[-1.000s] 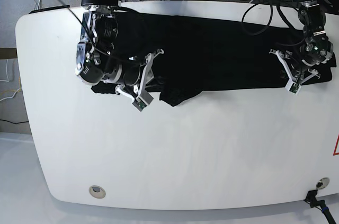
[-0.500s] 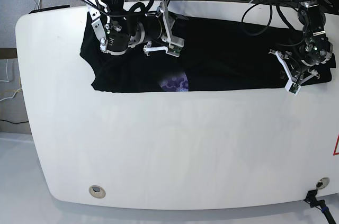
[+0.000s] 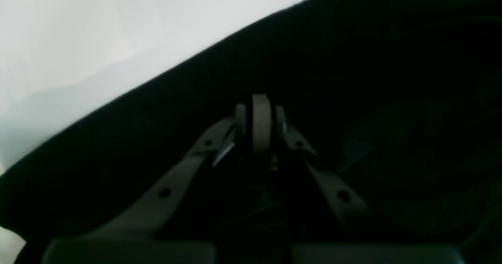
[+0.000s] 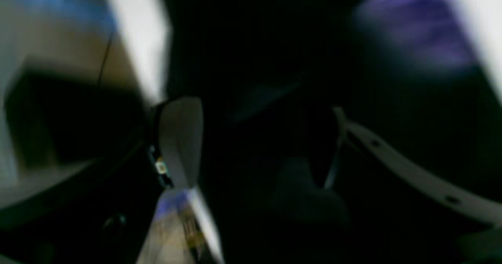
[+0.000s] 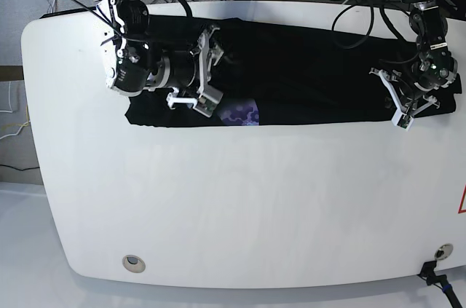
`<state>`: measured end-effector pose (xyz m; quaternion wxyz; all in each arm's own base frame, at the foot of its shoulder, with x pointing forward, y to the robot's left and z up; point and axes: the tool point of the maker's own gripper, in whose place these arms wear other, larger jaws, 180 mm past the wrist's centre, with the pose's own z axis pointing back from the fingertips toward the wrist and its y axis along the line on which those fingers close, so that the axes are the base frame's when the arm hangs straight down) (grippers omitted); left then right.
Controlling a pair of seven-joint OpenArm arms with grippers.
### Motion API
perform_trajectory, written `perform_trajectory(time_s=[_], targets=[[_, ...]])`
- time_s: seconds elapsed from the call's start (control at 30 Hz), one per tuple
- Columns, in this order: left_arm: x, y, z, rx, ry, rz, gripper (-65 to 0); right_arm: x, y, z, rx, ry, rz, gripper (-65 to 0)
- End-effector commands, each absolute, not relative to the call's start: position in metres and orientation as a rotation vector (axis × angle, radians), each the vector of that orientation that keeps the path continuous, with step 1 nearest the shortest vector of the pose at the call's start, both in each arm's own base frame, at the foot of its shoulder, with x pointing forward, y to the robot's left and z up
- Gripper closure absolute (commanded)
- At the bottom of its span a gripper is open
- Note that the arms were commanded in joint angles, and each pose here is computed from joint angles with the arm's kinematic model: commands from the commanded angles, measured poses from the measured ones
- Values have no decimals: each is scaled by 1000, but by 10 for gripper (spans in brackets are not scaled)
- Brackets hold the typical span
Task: Fold the T-shirt properly
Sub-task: 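Drag the shirt edge with the right gripper toward the left gripper, then lift the shirt end with the right gripper and fold it over the strip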
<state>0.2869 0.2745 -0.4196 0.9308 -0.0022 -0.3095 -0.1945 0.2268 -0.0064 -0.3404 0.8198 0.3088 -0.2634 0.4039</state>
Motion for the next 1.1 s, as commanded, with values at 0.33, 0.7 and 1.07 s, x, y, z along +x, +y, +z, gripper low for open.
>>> perform_trajectory(time_s=[0.33,0.7,1.07], targets=[[280,280,-423,18,-586,-417,0,254,28,-330,836,-636,583,-385],[280,280,-423,18,-586,-417,0,267,26,-341,867,-629,377,-385],[280,280,-423,18,-586,-417,0,229,67,-328,924,-569,557,-386]])
